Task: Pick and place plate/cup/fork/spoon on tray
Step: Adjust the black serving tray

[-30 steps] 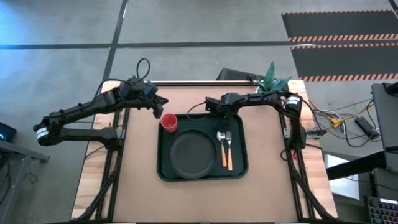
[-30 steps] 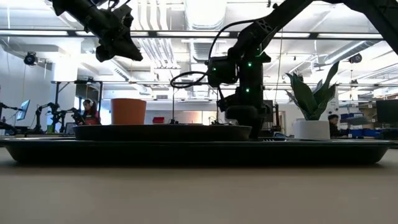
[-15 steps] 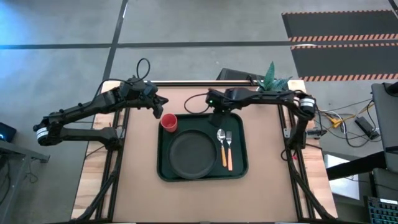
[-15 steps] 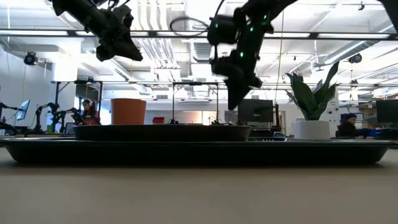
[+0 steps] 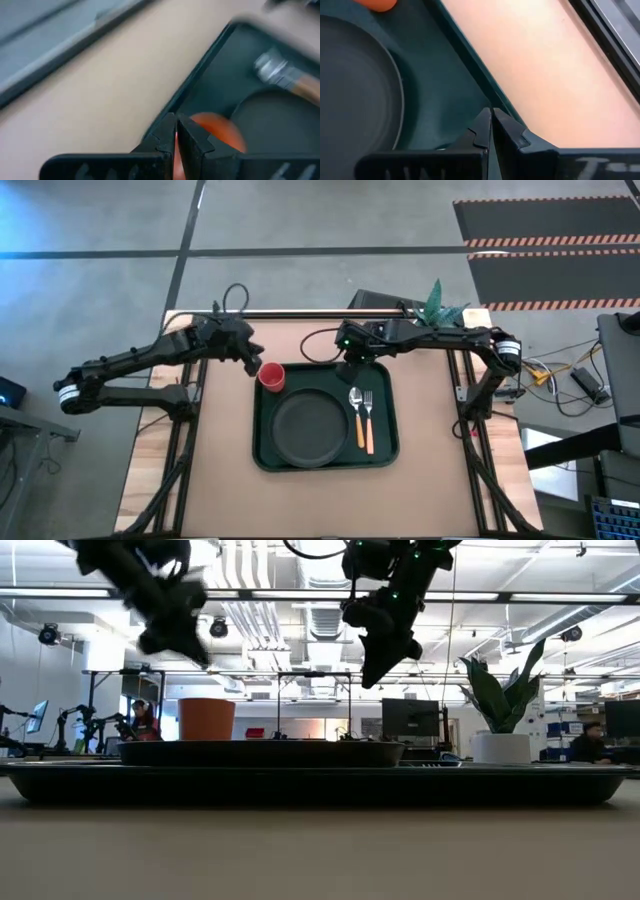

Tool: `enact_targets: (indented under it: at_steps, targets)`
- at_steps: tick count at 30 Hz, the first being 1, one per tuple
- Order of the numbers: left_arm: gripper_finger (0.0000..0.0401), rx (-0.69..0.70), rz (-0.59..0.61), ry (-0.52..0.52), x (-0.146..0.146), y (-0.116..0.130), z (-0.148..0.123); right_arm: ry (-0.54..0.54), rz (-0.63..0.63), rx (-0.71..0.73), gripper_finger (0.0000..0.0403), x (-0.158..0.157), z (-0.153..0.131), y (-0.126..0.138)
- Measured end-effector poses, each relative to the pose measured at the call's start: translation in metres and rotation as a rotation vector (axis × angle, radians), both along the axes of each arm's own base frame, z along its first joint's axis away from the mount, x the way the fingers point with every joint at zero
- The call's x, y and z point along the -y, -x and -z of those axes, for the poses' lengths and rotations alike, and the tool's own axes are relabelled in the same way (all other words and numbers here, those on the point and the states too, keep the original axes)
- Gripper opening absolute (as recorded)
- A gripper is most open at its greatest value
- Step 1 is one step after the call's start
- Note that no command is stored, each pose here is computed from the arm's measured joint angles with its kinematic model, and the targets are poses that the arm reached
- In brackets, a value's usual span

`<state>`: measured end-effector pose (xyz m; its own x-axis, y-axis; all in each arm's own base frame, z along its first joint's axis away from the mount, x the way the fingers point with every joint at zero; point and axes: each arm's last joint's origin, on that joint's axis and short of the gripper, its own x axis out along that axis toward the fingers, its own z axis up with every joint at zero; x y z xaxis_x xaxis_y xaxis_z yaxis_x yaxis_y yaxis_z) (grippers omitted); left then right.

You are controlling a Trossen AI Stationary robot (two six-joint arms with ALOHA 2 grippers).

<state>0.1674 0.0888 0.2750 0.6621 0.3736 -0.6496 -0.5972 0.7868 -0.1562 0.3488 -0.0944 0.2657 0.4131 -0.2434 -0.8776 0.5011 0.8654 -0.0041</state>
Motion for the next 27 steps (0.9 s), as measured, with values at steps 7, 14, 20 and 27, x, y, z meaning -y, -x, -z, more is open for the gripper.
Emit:
enact_targets:
  at_steps: [7,14,20,27]
  targets:
    - [0.0,-0.207,-0.107,0.157,0.008,0.018,0.041,0.0,0.0,-0.008,0.0008,0.001,0.001,0.0]
    - [0.0,-0.263,-0.102,0.333,0.017,0.028,0.072,0.001,-0.003,-0.009,0.0008,0.001,0.001,0.0]
    - [0.0,-0.262,-0.074,0.473,0.025,0.034,0.091,0.008,-0.013,-0.014,0.0008,0.002,0.001,0.001]
    - [0.0,-0.278,-0.079,0.535,0.03,0.041,0.104,0.033,0.015,-0.023,0.0008,0.011,0.001,0.003]
